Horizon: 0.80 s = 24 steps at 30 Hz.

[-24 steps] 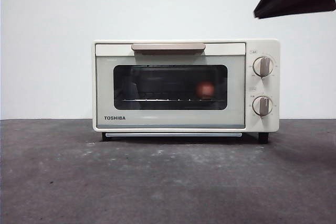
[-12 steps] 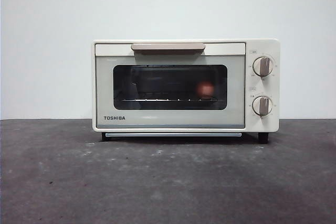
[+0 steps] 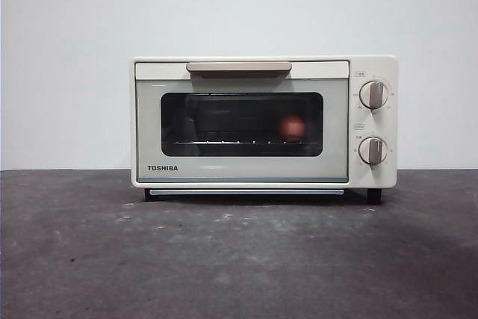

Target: Eggoven

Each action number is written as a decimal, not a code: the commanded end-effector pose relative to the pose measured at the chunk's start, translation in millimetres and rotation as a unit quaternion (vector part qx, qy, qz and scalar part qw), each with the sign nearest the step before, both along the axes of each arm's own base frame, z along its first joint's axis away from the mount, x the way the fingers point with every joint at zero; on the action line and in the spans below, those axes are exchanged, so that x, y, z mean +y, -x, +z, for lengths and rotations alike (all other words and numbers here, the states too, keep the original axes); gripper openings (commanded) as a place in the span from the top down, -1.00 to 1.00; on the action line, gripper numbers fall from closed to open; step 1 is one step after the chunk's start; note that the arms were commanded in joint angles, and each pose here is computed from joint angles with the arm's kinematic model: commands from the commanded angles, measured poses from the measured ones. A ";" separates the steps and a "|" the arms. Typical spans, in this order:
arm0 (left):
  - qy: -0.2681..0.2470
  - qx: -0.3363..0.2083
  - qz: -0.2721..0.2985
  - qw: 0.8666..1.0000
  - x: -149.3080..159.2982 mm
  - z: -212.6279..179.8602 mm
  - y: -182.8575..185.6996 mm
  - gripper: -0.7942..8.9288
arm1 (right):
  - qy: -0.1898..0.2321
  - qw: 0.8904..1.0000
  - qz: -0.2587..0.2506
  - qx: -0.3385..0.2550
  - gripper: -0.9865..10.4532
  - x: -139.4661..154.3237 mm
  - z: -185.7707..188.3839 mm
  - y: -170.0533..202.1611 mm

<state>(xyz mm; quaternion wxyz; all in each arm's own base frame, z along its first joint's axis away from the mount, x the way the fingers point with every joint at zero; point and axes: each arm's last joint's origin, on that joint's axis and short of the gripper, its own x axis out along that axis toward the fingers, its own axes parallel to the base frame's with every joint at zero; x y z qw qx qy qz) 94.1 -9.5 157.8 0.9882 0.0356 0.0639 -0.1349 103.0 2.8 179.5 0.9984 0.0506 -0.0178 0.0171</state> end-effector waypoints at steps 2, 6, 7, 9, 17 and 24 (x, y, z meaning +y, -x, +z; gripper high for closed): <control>0.002 0.012 0.001 1.000 0.2 -9.1 -1.3 0.82 | 0.004 1.000 -0.001 0.006 0.82 -0.3 -9.9 1.8; 0.002 0.012 0.001 1.000 0.2 -9.0 -1.4 0.82 | 0.005 1.000 -0.005 0.026 0.82 -0.5 -14.5 4.3; 0.002 0.012 0.001 1.000 0.2 -9.0 -1.4 0.82 | 0.005 0.999 -0.004 0.031 0.82 -0.5 -15.8 5.2; 0.002 0.012 0.001 1.000 0.2 -9.0 -1.4 0.82 | 0.005 0.999 -0.004 0.048 0.82 -0.5 -19.2 6.0; 0.002 0.012 0.001 1.000 0.2 -9.0 -1.4 0.82 | 0.006 0.995 -0.004 0.098 0.82 -0.6 -28.7 7.0; 0.002 0.011 0.001 1.000 0.2 -8.9 -1.4 0.82 | 0.007 0.996 -0.004 0.093 0.82 -0.6 -27.6 6.9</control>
